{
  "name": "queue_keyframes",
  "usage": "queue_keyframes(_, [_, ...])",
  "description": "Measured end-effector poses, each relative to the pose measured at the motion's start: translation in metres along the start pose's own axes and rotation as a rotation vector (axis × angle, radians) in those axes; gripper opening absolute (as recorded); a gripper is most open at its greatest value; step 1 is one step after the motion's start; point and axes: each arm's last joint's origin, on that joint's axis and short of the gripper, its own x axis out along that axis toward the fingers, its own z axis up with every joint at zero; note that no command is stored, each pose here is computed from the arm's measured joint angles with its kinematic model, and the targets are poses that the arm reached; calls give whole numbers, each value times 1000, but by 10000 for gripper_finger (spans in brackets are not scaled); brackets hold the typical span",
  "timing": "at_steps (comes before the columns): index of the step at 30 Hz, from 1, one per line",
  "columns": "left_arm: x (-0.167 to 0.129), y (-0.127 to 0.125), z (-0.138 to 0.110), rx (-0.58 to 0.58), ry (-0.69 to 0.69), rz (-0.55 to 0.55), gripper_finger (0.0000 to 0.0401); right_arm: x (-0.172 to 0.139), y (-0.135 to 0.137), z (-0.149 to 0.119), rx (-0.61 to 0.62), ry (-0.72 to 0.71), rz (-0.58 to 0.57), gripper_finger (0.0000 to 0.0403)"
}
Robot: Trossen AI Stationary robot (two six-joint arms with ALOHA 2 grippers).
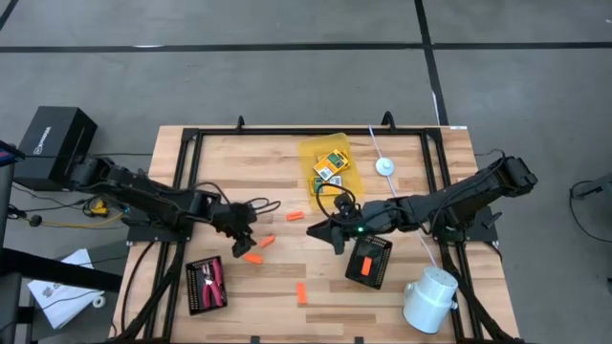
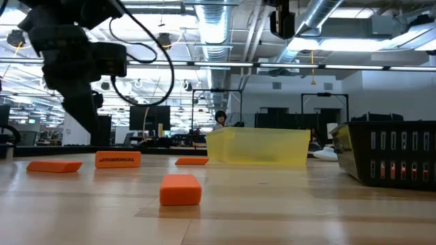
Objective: Pick & Place School Supplies
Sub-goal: Put the orange eraser into the right black bin
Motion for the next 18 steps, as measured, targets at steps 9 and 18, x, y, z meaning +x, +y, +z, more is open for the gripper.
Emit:
queue_keyframes(9, [9, -15, 19, 33, 3, 33, 228, 0, -1, 1, 1, 16, 12, 82])
queue_keyframes(18, [12, -14, 19, -16, 17, 46, 256, 0, 0, 0, -10, 17, 14, 82])
